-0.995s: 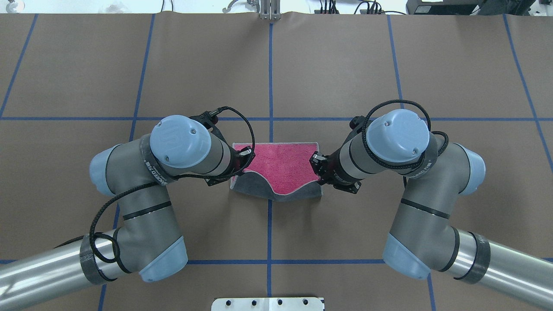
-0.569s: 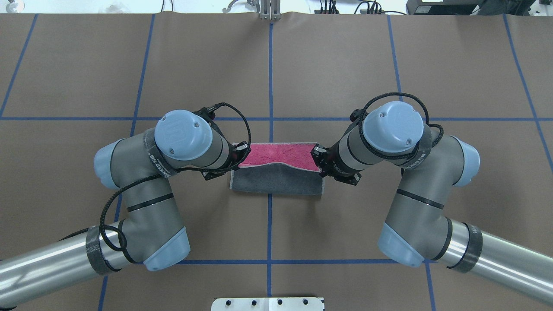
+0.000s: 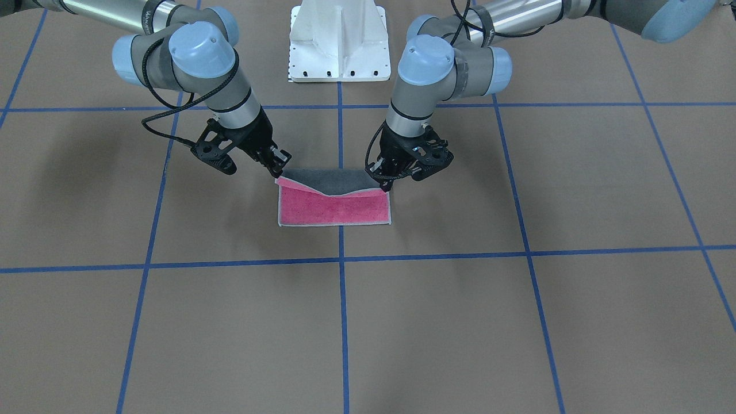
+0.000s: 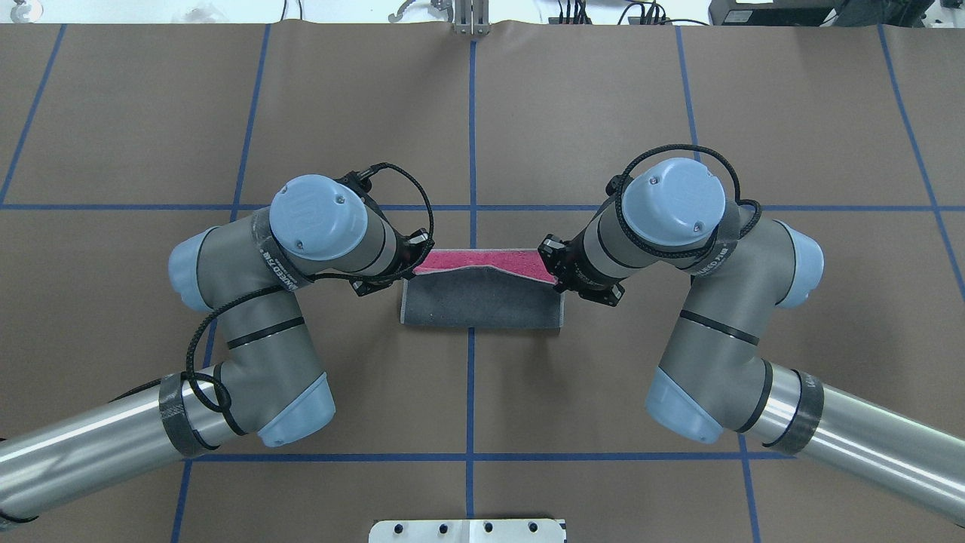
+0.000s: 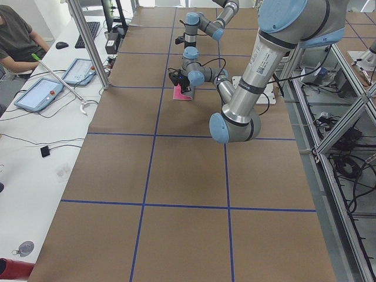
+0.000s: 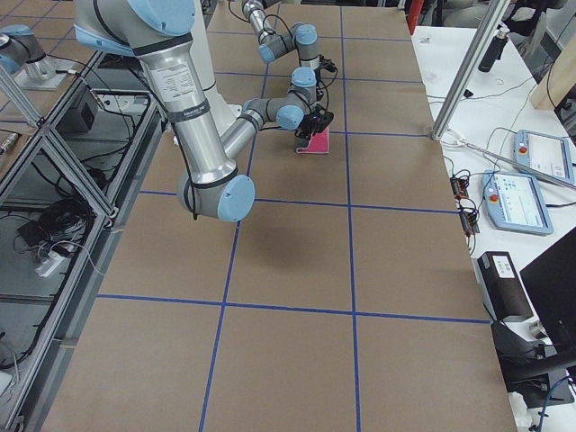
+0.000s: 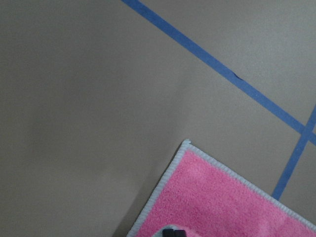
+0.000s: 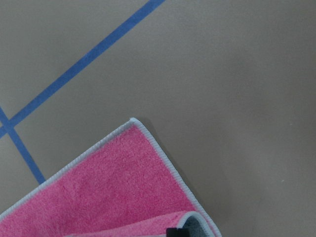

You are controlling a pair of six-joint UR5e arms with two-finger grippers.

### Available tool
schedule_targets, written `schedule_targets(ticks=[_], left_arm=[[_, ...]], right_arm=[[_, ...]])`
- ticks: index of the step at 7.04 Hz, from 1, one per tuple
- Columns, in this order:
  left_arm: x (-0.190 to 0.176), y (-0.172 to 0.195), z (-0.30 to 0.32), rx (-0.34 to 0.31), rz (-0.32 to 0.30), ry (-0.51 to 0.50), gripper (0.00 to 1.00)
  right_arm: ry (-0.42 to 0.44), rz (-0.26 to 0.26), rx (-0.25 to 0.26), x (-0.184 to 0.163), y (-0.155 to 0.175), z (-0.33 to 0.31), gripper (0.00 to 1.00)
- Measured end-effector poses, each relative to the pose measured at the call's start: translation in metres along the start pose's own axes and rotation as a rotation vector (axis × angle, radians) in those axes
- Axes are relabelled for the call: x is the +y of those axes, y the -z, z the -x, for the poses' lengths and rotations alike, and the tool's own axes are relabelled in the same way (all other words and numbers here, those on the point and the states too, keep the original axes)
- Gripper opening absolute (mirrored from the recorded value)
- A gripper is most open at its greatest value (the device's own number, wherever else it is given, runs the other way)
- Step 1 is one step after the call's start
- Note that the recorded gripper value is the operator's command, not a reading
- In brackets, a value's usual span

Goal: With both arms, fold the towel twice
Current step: 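Lay the folded edge down and open both grippers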

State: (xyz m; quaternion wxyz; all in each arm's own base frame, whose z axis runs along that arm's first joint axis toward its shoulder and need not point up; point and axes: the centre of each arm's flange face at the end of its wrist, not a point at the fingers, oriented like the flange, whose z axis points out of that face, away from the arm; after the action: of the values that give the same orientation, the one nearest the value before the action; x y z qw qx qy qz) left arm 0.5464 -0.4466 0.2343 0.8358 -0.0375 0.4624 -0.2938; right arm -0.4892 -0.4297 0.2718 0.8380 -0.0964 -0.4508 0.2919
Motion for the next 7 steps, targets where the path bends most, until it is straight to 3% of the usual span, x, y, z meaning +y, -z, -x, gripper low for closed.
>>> schedule_targets(ticks=[7], left_arm=[[-0.015, -0.011, -0.019, -0.011, -0.022, -0.002, 0.00]], right_arm=[[0.002, -0.015, 0.000, -0.017, -0.012, 0.012, 0.00]])
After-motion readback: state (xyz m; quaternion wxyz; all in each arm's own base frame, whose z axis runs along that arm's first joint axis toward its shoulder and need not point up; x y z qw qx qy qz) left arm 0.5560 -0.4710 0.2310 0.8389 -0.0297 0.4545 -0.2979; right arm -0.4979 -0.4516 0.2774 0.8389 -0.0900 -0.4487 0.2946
